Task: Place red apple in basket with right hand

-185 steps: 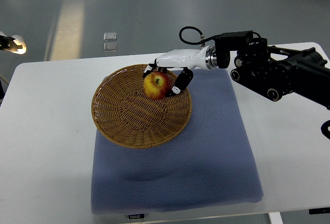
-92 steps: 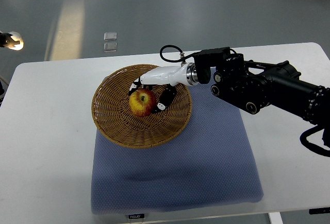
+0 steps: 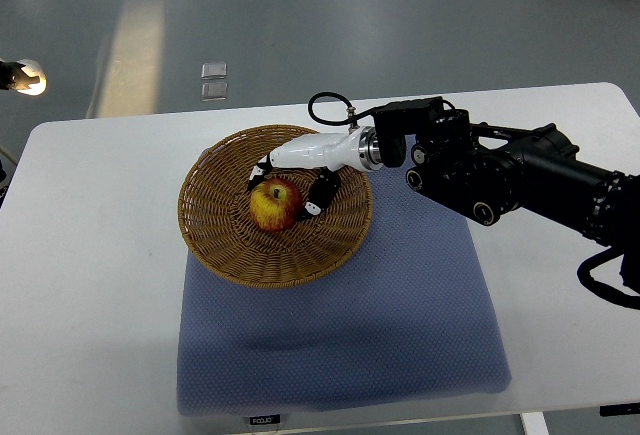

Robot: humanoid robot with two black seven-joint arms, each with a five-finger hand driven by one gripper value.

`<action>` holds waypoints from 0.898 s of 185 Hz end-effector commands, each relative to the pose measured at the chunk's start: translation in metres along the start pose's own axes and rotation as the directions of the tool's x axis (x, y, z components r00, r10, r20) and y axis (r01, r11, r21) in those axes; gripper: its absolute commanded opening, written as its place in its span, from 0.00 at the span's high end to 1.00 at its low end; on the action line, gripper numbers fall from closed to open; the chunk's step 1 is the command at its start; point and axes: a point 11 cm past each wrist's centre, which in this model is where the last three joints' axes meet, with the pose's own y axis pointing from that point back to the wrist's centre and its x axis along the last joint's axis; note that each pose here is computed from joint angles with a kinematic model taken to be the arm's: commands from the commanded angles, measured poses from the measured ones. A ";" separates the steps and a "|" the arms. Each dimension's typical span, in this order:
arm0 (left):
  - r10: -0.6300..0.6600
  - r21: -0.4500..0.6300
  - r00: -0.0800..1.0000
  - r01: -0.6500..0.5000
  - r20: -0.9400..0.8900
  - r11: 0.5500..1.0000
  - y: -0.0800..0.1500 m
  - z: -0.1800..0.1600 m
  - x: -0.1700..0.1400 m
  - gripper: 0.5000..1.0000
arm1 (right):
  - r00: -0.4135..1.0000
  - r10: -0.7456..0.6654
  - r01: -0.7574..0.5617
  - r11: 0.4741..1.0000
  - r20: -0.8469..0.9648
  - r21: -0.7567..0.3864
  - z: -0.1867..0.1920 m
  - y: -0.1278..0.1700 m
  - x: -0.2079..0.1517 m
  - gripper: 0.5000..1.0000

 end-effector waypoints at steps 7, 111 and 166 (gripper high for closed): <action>0.000 -0.001 1.000 0.000 0.000 1.000 0.000 0.000 0.000 0.00 | 1.000 0.000 0.000 1.000 0.000 0.001 0.000 0.000 0.001 0.23; 0.000 -0.001 1.000 0.000 0.000 1.000 0.000 0.000 0.000 0.00 | 0.996 0.083 -0.084 0.996 -0.015 -0.015 0.006 0.021 0.043 0.16; 0.001 0.001 1.000 -0.001 0.000 1.000 0.000 -0.001 0.000 0.00 | 0.924 0.313 -0.316 0.948 0.219 -0.019 0.023 0.057 0.093 0.16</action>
